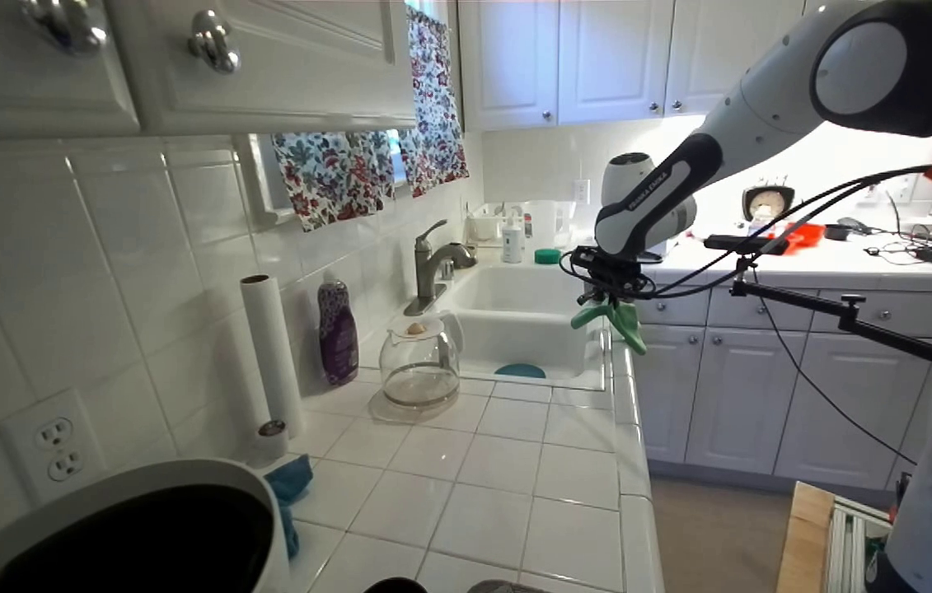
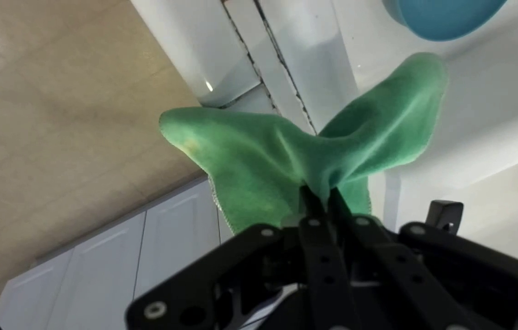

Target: Use the green towel to wipe the coffee maker.

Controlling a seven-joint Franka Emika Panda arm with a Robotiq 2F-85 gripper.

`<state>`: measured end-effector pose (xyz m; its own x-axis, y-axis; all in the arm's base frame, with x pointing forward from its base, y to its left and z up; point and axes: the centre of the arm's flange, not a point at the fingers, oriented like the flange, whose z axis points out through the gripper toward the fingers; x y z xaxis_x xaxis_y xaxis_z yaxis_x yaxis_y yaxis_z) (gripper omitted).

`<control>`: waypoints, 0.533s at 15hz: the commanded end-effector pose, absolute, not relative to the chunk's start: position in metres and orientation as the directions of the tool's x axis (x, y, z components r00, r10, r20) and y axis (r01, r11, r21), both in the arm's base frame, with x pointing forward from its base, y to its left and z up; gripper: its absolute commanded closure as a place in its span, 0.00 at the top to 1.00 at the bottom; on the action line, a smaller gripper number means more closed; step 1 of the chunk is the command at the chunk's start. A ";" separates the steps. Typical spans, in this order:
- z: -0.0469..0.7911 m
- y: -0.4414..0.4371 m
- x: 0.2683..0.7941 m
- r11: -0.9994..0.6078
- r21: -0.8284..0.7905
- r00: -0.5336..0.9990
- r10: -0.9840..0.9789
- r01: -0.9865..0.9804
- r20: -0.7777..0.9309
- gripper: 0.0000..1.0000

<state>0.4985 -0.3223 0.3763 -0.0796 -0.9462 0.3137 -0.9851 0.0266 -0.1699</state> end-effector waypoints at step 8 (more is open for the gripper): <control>0.347 -0.325 0.524 0.046 -0.091 -0.071 -0.951 -0.995 0.300 0.01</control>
<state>0.5148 -0.3191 0.3533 -0.0508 -0.9483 0.3134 -0.9929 0.0142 -0.1181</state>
